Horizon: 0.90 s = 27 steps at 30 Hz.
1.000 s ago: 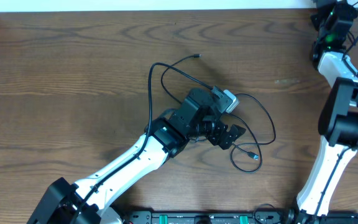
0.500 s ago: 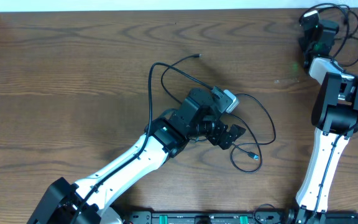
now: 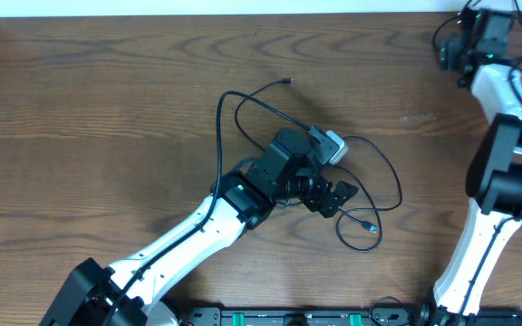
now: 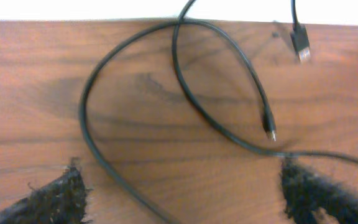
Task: Untangle cables
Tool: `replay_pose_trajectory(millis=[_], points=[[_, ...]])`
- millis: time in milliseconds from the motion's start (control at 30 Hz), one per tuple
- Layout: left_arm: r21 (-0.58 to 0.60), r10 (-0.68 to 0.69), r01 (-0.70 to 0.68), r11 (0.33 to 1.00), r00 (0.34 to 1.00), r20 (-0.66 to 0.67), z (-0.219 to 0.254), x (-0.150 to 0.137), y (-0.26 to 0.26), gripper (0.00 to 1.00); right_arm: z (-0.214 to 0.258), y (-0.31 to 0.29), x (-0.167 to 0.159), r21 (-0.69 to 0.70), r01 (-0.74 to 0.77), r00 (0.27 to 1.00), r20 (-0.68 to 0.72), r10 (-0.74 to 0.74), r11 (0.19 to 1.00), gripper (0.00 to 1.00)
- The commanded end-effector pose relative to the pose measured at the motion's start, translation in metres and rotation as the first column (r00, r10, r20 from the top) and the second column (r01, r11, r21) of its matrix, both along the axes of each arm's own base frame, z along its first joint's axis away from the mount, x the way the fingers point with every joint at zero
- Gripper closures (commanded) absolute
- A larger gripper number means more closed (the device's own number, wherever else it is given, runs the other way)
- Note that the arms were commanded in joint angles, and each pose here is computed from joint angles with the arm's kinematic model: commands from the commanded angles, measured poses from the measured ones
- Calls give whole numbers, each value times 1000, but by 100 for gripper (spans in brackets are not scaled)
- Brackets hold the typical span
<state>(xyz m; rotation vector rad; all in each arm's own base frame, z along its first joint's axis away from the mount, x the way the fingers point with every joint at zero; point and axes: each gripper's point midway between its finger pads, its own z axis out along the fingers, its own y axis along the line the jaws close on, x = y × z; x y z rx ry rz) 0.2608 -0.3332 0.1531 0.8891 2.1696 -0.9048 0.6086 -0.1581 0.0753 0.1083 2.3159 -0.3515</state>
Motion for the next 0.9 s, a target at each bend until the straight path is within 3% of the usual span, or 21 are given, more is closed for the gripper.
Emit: replay_pose_trajectory(millis=[0,133,333,433,567,700,867], points=[[-4,-5,5,1000,1000,20,5,3,-4,4,21,-3,-10,194,79,995,43,-89,978,1],[-4,-4,5,1000,1000,20,5,3,-4,4,30,-6,-20,168,95,995,14,-99,981,1],[-4,-5,5,1000,1000,20,5,3,-4,4,131,4,-29,144,58,982,170,-82,988,1],[-4,-5,5,1000,1000,20,5,3,-4,4,187,31,-47,167,-24,973,228,-15,986,1],[-4,-5,5,1000,1000,20,5,3,-4,4,226,70,-75,251,-172,962,252,107,953,1],[-4,-5,5,1000,1000,20,5,3,-4,4,241,99,-100,367,-252,954,248,167,895,1],[-4,-4,5,1000,1000,20,5,3,-4,4,211,115,-122,552,-93,995,89,53,828,1]])
